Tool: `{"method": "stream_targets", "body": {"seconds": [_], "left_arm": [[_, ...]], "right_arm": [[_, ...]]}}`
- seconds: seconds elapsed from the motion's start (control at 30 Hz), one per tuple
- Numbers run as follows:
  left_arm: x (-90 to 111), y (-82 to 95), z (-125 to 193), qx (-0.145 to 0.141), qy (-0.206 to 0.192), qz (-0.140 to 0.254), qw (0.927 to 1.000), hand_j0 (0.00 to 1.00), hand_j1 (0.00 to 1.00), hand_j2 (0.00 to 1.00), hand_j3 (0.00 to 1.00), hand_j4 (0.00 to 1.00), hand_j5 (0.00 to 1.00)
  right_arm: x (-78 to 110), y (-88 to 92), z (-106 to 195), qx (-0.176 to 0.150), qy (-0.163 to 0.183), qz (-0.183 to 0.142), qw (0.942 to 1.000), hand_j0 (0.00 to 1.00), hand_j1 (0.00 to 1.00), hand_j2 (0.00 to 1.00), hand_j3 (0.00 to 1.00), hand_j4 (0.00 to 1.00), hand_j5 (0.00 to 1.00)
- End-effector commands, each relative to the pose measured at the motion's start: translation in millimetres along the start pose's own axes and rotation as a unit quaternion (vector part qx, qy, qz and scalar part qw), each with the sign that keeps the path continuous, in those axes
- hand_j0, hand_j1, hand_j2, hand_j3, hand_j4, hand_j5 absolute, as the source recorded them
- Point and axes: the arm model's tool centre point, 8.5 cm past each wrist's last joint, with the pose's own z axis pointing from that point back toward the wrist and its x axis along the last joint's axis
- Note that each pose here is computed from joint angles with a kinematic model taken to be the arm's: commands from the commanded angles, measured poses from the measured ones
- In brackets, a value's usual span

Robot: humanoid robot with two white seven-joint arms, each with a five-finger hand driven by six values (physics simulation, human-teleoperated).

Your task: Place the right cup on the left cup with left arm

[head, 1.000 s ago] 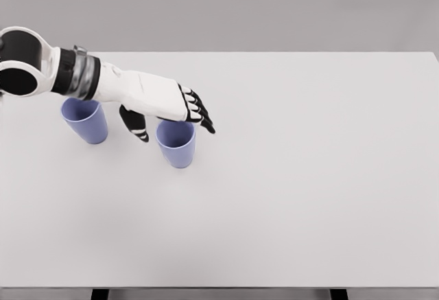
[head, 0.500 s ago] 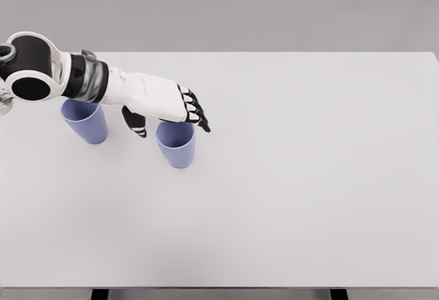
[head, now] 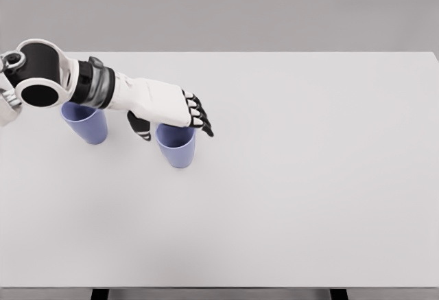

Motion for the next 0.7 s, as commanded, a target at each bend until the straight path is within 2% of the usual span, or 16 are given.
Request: {"method": "stream_targets", "body": {"seconds": [0.0, 0.23, 0.67], "left_arm": [[-0.3, 3.4, -0.5, 0.004, 0.0, -0.001, 1.0, 0.98, 0.98, 0.98, 0.98, 0.98, 0.98], [0.7, -7.2, -5.3, 0.005, -0.001, 0.009, 0.9999, 0.98, 0.98, 0.98, 0.98, 0.98, 0.98], [-0.2, -6.9, -11.3, 0.005, -0.002, 0.01, 0.9999, 0.98, 0.98, 0.98, 0.98, 0.98, 0.98]], "right_arm": [[-0.2, 0.0, 0.0, 0.0, 0.0, 0.0, 1.0, 1.0, 1.0, 1.0, 1.0, 1.0, 1.0], [-0.2, 0.0, 0.0, 0.0, 0.0, 0.0, 1.0, 1.0, 1.0, 1.0, 1.0, 1.0, 1.0], [-0.2, 0.0, 0.0, 0.0, 0.0, 0.0, 1.0, 1.0, 1.0, 1.0, 1.0, 1.0, 1.0]]}}
